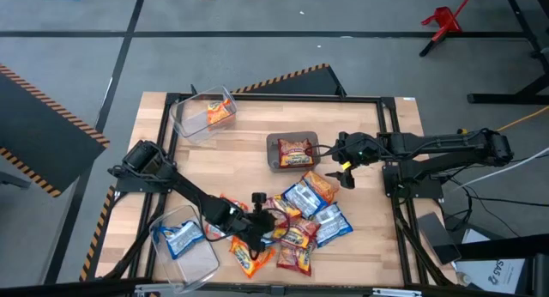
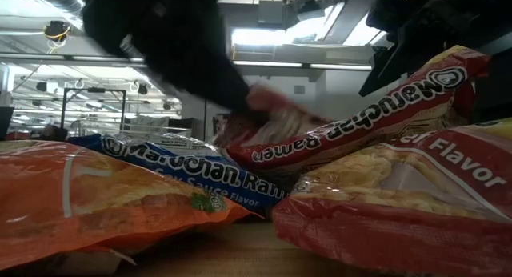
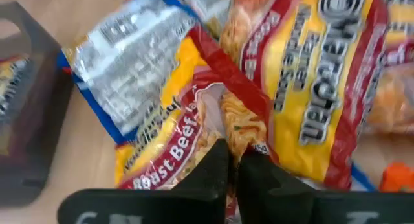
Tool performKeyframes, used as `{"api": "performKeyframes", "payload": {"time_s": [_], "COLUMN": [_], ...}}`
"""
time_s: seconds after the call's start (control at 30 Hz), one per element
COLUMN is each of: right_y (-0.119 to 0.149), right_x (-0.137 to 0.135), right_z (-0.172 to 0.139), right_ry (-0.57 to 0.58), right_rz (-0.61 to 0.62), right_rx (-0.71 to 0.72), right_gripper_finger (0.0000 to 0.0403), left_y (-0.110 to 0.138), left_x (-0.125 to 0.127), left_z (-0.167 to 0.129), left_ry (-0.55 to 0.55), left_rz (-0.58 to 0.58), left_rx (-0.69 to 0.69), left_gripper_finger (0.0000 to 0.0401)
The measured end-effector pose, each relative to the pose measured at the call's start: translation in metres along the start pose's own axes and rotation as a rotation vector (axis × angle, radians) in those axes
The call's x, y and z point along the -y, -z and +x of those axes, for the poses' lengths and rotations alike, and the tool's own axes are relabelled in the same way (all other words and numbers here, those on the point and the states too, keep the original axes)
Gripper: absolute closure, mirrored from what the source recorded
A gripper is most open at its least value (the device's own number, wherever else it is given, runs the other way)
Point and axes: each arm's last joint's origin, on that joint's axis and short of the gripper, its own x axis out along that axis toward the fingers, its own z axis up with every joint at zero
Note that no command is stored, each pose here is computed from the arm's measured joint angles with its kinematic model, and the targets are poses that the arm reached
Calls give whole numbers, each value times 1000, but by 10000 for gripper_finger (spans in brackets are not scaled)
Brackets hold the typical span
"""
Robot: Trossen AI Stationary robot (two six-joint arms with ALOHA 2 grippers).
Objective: Sort Maruchan noodles
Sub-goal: Put the red noodle pack into the black bin
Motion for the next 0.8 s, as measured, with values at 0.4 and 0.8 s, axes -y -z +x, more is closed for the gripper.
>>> {"api": "performKeyframes", "payload": {"time_s": [0.4,0.8], "right_y": [0,12], "right_x": [1,8], "right_z": [0,-2], "right_ry": [30,287], "right_rz": [0,65], "right_rx": [-2,-110], "right_gripper_finger": [59,59], "left_y": [-64,-114], "left_x": [-6,-60], "left_z": [-25,-36], "left_ry": [-188,-521], "left_rz": [14,53], "left_rx": [27,-1], "left_gripper_finger": [399,400]}}
